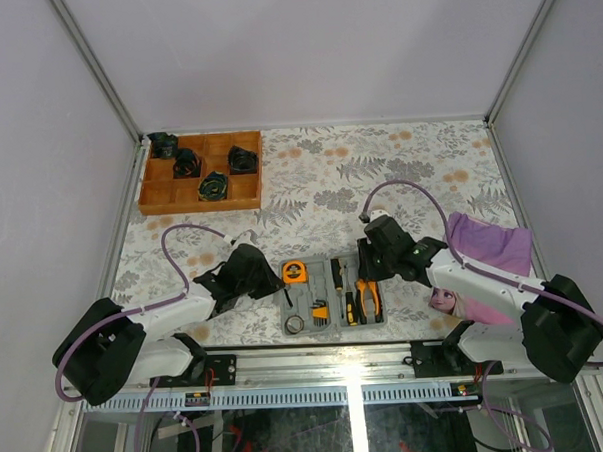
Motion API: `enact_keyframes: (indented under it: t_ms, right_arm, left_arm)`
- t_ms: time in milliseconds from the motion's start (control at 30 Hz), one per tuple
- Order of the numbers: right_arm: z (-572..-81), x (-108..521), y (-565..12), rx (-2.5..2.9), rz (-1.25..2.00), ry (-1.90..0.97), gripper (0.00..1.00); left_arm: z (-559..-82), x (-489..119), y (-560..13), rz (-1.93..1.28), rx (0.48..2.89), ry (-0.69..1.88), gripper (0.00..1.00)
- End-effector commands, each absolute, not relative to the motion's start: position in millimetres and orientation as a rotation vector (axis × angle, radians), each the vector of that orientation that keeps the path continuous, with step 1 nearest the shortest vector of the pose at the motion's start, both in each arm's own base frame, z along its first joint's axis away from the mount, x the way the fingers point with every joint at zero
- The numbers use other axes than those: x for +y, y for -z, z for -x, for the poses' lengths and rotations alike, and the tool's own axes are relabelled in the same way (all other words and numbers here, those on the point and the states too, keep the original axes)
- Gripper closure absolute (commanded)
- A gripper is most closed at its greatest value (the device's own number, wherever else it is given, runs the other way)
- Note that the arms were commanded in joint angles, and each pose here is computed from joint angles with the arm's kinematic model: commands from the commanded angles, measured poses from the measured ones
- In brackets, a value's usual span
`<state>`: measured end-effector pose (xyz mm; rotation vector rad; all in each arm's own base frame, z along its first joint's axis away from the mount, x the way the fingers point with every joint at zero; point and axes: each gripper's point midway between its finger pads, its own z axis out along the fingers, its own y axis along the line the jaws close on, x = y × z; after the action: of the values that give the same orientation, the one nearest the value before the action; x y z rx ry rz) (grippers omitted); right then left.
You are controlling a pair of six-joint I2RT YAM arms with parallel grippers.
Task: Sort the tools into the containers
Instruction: Adjust the pliers in the storage box.
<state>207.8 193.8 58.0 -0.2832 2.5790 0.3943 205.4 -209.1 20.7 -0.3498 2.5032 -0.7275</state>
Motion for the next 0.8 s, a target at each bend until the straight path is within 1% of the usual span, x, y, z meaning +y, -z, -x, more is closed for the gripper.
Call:
enact_keyframes:
  t_ms: [0,133,267,333,500,633,767]
  right_arm:
    - [-203,197,-63,2.557,0.352,-0.449,0.88]
    - [-200,206,-64,2.519,0.429,-0.526,0.88]
    - [-199,208,-65,2.508,0.428,-0.541,0.89]
    - [-200,204,-63,2.532,0.405,-0.508,0.89]
    - [-201,183,-51,2.642,0.303,-0.322,0.91]
    - [-197,178,-41,2.719,0.287,-0.251,0.92]
    - [-192,172,-32,2.776,0.281,-0.198,0.94]
  left_arm:
    - [-198,-194,-4,0.379,2.552,0.625,1.0]
    - [-198,-194,-3,0.381,2.555,0.628,1.0]
    - [-198,-195,-2,0.386,2.557,0.634,1.0]
    - [-197,-195,-2,0.389,2.56,0.636,1.0]
    - [-197,-194,-2,0.404,2.557,0.636,1.0]
    - [-196,-194,-3,0.413,2.559,0.638,1.0]
    - [-195,-191,-2,0.435,2.56,0.623,1.0]
